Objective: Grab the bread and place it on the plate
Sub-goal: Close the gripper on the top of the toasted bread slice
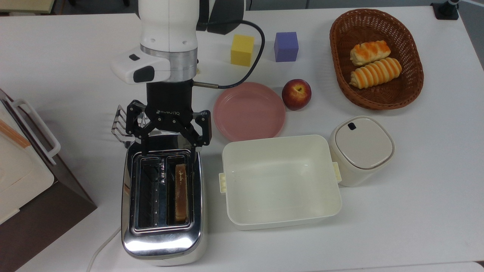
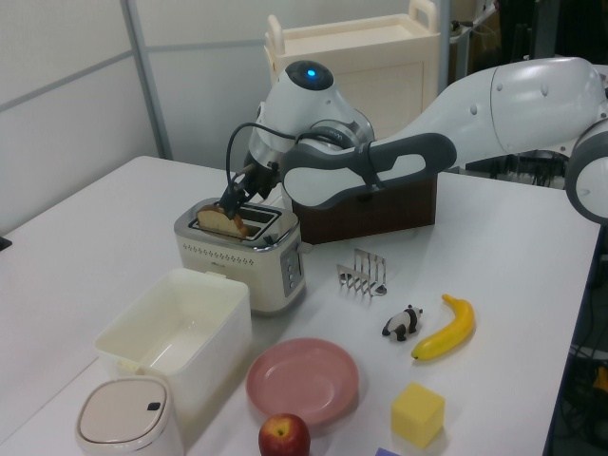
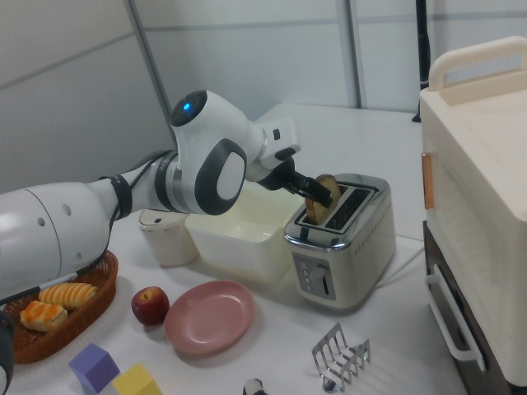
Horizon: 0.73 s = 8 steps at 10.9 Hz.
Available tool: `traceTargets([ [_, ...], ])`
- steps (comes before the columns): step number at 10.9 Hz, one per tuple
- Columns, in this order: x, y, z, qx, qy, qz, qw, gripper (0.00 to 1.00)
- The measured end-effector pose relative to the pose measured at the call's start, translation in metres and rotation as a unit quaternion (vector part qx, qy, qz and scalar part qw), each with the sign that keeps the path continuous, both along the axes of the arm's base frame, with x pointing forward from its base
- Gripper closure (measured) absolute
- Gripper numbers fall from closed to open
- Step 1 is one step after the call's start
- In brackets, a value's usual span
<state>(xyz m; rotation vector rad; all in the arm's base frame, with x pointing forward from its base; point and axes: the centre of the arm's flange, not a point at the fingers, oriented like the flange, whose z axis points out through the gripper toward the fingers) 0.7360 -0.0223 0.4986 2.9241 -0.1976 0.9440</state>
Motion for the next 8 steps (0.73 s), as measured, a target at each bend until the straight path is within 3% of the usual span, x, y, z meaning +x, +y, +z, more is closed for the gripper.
traceTargets([
  [8, 0.008, 0.004, -0.015, -0.02, -0.022, 0.018, 0.9994, 0.0],
])
